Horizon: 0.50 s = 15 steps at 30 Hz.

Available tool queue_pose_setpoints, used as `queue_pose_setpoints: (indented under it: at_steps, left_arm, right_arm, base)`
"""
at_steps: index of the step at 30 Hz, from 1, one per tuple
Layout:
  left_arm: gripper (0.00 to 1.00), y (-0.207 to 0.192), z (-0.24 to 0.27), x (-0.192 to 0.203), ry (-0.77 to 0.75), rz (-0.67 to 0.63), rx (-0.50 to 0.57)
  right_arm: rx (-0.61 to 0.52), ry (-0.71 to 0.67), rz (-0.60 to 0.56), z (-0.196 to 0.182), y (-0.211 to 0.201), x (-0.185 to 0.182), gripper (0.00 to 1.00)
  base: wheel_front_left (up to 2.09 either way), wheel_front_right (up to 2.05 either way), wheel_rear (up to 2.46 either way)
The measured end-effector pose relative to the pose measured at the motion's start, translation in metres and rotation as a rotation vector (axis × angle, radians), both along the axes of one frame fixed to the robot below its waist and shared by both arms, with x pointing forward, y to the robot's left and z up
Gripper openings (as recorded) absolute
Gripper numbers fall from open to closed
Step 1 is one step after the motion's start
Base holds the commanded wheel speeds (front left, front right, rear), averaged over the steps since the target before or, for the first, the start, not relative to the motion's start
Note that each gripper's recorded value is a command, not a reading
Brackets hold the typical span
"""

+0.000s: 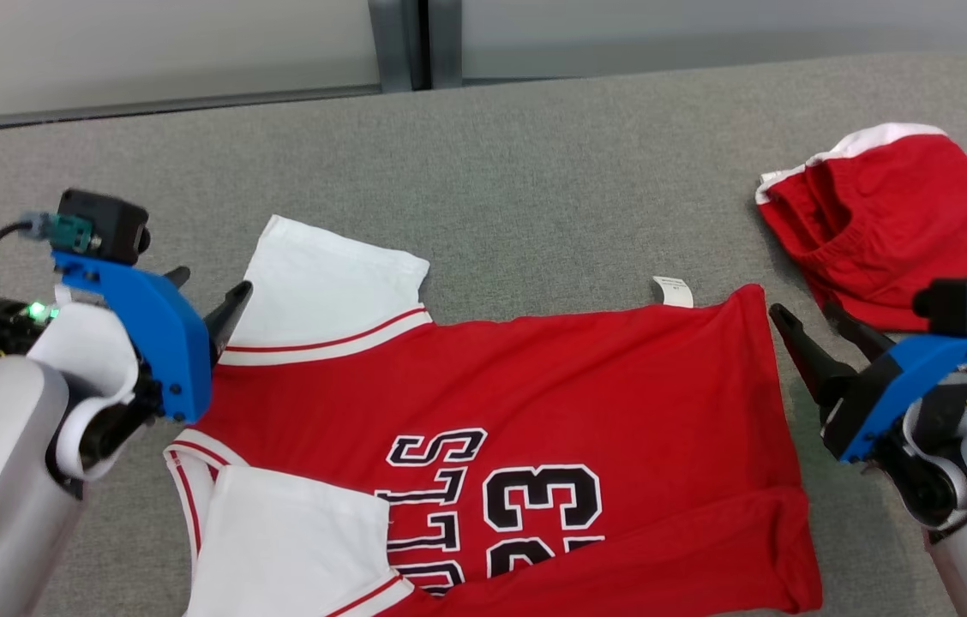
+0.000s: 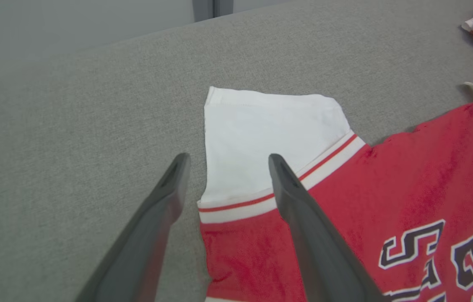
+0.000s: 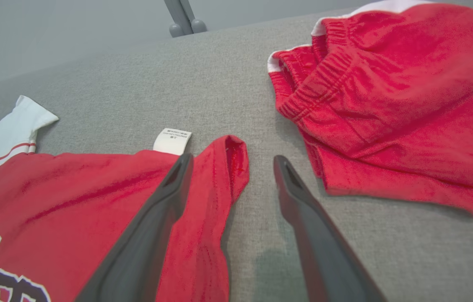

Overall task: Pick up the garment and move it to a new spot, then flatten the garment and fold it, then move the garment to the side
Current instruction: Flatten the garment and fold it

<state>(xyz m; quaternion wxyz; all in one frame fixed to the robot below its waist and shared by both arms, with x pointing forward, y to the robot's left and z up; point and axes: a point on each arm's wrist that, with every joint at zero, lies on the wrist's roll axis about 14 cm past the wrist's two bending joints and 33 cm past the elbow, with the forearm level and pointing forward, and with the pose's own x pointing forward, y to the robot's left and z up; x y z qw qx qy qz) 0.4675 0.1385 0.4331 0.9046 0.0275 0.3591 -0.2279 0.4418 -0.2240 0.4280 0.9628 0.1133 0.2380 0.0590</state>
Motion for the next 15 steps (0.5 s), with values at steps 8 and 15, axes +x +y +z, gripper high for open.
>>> queue_pose_setpoints:
  at_steps: [8, 15]
  left_arm:
    - [1.00, -0.019, -0.027, 0.041, 0.096, -0.059, 0.049]
    - [1.00, -0.022, -0.051, 0.073, 0.143, -0.049, 0.089]
  right_arm:
    - [-0.013, 0.117, 0.044, -0.038, 0.016, 0.029, 1.00]
    - [-0.018, 0.171, 0.072, -0.059, 0.023, 0.038, 1.00]
  base:
    - [0.00, 0.00, 0.00]
    - [0.00, 0.00, 0.00]
